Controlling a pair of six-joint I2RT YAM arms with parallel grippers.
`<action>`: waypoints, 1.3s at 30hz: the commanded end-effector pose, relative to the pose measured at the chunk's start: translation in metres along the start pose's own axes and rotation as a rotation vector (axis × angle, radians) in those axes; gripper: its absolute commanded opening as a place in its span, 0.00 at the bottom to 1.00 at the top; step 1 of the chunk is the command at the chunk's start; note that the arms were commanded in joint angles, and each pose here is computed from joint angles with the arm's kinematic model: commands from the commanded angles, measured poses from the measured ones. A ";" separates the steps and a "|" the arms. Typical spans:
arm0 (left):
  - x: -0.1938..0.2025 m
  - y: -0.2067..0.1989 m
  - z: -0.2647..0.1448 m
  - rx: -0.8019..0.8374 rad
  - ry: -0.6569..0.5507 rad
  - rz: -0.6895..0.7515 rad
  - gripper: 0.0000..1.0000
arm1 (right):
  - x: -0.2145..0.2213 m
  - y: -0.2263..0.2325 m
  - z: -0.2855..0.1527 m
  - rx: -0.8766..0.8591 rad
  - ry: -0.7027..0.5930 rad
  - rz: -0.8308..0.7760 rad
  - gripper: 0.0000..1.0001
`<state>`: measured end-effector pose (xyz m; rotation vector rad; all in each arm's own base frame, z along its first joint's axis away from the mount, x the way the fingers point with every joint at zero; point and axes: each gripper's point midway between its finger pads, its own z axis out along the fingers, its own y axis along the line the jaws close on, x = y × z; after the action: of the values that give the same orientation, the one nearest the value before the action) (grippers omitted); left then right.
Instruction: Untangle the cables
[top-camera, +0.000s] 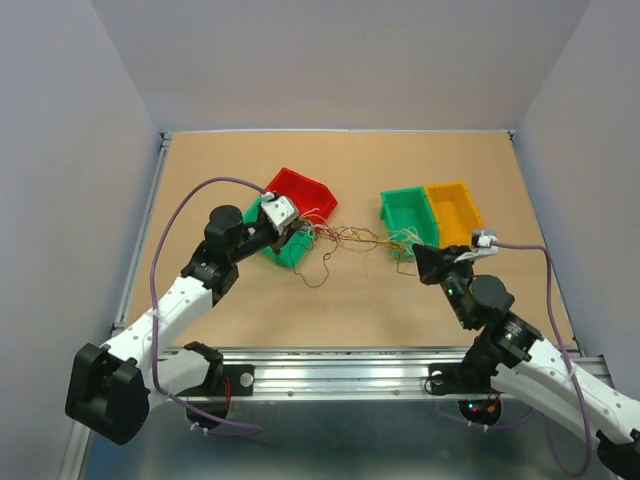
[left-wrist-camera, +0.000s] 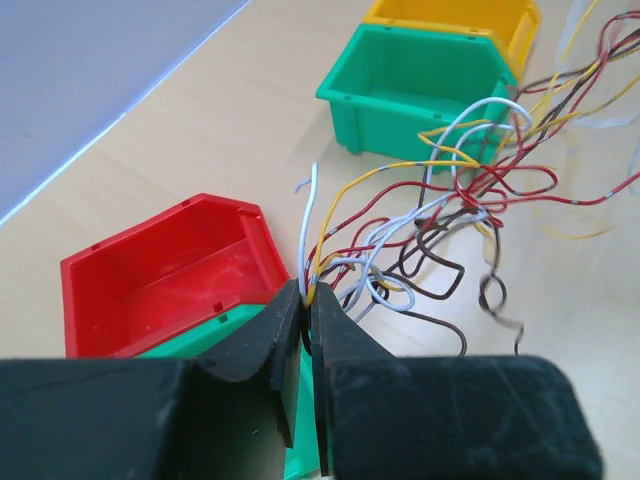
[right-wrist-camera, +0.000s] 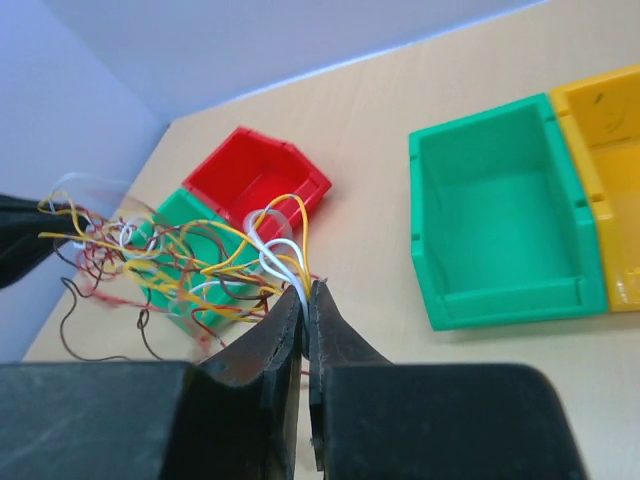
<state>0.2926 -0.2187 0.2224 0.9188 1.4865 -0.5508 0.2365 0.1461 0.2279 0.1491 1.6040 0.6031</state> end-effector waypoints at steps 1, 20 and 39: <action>-0.025 0.021 -0.001 -0.073 -0.052 0.055 0.19 | -0.021 -0.030 -0.012 0.124 -0.109 0.042 0.05; -0.023 -0.062 -0.007 0.359 -0.098 0.160 0.18 | 0.060 0.081 -0.002 -0.501 0.252 -0.188 0.62; -0.005 -0.108 0.004 0.534 -0.022 0.174 0.18 | 0.089 0.129 0.019 -0.775 0.224 -0.223 0.65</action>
<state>0.2098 -0.2770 0.1805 1.4224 1.3366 -0.8362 0.2082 0.2895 0.1773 -0.6506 1.5988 1.0004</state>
